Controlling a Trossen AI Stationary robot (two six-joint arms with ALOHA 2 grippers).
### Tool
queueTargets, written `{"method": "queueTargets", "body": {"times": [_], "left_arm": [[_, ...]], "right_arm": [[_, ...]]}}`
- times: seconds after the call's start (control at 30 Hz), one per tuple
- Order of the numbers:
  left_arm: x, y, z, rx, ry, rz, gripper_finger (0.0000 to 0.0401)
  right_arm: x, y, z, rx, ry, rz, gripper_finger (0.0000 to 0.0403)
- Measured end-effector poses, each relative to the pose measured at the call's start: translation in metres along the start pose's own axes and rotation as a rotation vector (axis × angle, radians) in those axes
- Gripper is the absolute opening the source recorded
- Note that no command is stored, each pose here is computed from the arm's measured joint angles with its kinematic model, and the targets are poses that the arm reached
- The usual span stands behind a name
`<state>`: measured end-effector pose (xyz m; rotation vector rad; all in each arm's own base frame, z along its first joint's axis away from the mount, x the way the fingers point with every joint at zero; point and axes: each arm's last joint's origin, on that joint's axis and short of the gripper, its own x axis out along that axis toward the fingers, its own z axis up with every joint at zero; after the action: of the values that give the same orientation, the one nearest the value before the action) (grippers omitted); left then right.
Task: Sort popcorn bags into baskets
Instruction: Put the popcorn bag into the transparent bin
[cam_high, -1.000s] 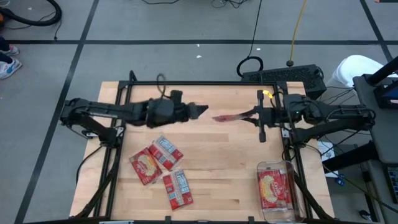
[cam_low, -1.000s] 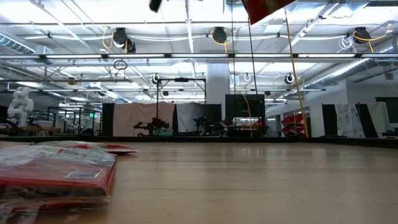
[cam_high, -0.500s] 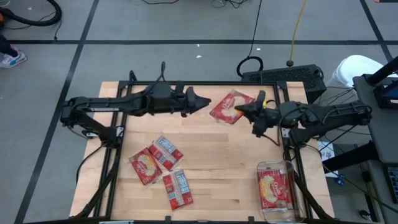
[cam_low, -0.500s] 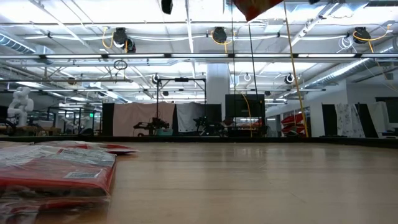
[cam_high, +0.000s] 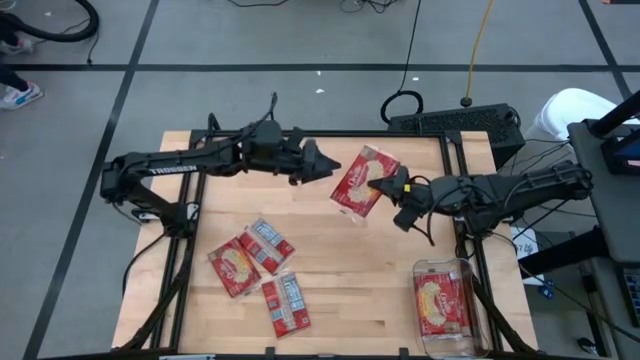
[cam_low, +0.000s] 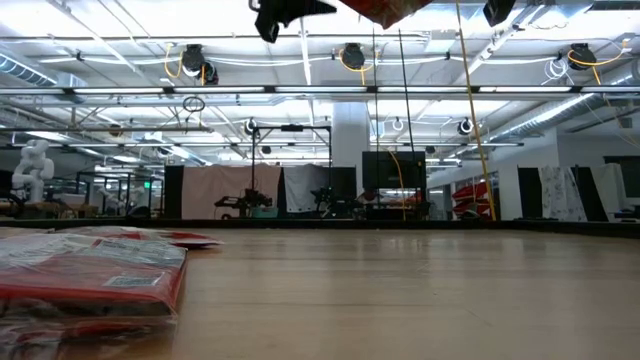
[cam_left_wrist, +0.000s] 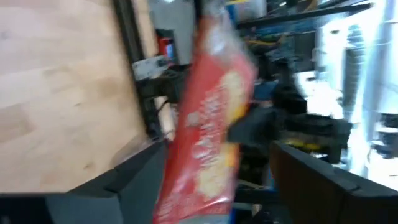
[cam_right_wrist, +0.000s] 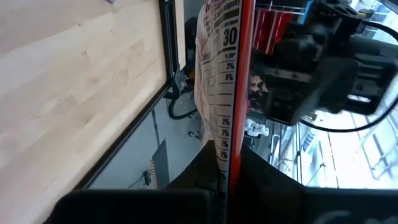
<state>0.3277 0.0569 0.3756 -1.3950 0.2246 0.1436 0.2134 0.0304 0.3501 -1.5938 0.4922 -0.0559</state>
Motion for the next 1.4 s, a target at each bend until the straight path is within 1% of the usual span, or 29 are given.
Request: {"method": "queueTargets", "body": {"times": [0.1,0.2,0.3,0.37,0.4,0.47,0.53,0.63,0.73,0.77,0.83,0.97,1.07,1.17,1.27,1.4], "left_arm": [[0.006,0.003,-0.002,0.009,0.032,0.01,0.031],[0.017,0.011,-0.005,0.009,0.084,0.027,0.0313],[0.031,0.01,-0.009,0.026,0.133,-0.055,0.0301],[0.039,0.008,-0.01,0.037,0.143,-0.117,0.0283],[0.042,0.007,-0.01,0.049,0.141,-0.147,0.0271],[0.046,0.007,-0.012,0.079,0.148,-0.171,0.0239],[0.052,0.006,-0.013,0.124,0.141,-0.217,0.0196],[0.053,0.007,-0.014,0.163,0.154,-0.229,0.0115],[0.053,0.007,-0.012,0.19,0.149,-0.225,0.0032],[0.052,0.008,-0.011,0.197,0.148,-0.221,0.0021],[0.052,0.01,-0.007,0.202,0.15,-0.215,0.0021],[0.049,0.012,0.005,0.221,0.164,-0.219,0.0033],[0.047,0.016,0.012,0.256,0.175,-0.208,0.0023],[0.045,0.021,0.02,0.283,0.199,-0.193,0.0017],[0.043,0.025,0.027,0.311,0.207,-0.176,0.0017],[0.034,0.027,0.03,0.355,0.247,-0.137,0.0017]], "right_arm": [[-0.001,-0.002,-0.001,0.001,0.005,-0.016,0.0011],[-0.001,-0.007,-0.001,0.01,0.02,-0.061,0.0011],[-0.002,-0.009,-0.001,0.009,0.022,-0.085,0.0011],[-0.002,-0.01,-0.001,0.011,0.023,-0.093,0.0011],[-0.002,-0.01,-0.001,0.011,0.025,-0.093,0.0011],[-0.002,-0.009,-0.002,0.007,0.049,-0.086,0.0011],[-0.002,-0.008,-0.003,0.014,0.078,-0.075,0.0011],[-0.002,-0.008,-0.004,0.108,0.115,-0.082,0.0015],[-0.002,-0.008,-0.005,0.175,0.14,-0.09,0.0033],[-0.002,-0.008,-0.005,0.192,0.142,-0.09,0.0041],[-0.002,-0.008,-0.005,0.235,0.143,-0.089,0.006],[-0.006,-0.009,-0.004,0.386,0.13,-0.109,0.0098],[-0.011,-0.009,-0.002,0.544,0.112,-0.119,0.0128],[-0.017,-0.005,0.0,0.71,0.099,-0.092,0.0156],[-0.025,0.003,0.002,0.917,0.088,-0.033,0.0178],[-0.037,0.011,0.005,1.276,0.062,0.05,0.0192]]}}
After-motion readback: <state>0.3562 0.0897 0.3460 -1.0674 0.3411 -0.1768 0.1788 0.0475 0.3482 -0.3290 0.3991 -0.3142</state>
